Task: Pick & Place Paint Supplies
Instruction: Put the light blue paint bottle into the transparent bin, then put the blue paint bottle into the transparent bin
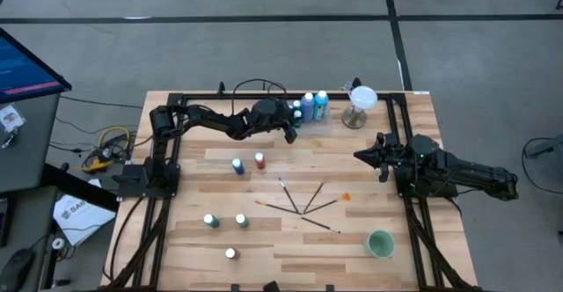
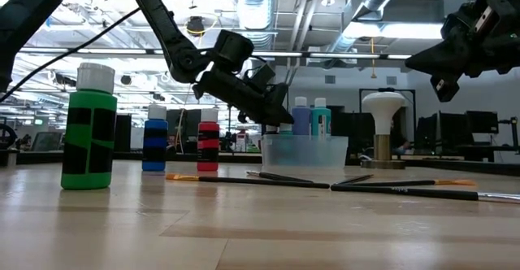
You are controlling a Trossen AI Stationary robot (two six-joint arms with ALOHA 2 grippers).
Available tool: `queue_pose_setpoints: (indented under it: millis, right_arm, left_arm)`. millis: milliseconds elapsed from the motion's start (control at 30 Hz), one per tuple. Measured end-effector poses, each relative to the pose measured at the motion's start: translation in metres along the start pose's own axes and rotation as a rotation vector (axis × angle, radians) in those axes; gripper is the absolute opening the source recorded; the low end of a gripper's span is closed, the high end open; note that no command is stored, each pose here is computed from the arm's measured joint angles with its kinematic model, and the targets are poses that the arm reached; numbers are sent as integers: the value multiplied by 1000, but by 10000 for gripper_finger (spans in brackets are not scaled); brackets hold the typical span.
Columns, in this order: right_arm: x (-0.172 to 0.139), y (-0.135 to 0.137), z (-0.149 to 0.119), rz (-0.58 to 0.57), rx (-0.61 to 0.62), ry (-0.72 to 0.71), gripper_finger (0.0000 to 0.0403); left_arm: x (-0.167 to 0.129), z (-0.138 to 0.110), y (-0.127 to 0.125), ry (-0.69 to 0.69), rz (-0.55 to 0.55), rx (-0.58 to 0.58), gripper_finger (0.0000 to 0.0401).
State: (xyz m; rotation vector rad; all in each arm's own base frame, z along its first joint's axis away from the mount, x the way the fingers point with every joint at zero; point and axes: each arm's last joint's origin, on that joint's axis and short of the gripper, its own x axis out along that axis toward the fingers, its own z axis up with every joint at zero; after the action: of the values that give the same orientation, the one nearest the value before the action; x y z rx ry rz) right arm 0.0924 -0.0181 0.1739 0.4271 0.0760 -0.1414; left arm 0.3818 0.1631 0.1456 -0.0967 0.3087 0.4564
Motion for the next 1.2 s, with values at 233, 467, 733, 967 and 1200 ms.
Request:
queue_pose_setpoints:
  millis: [233, 467, 733, 967, 1200]
  right_arm:
    - [0, 0, 0, 0, 0, -1, 3]
    - [0, 0, 0, 1, 0, -2, 3]
    - [0, 0, 0, 0, -2, 0, 3]
    - [0, -1, -1, -28, -1, 3, 3]
    - [0, -2, -1, -59, 0, -5, 3]
  left_arm:
    - [-26, 37, -2, -13, -20, 13, 118]
    - [-111, 95, -21, 109, -109, 35, 184]
    - [-226, 112, -53, 286, -173, 89, 237]
    - [-243, 66, -63, 355, -126, 87, 250]
    - [-240, 3, -61, 395, -112, -4, 251]
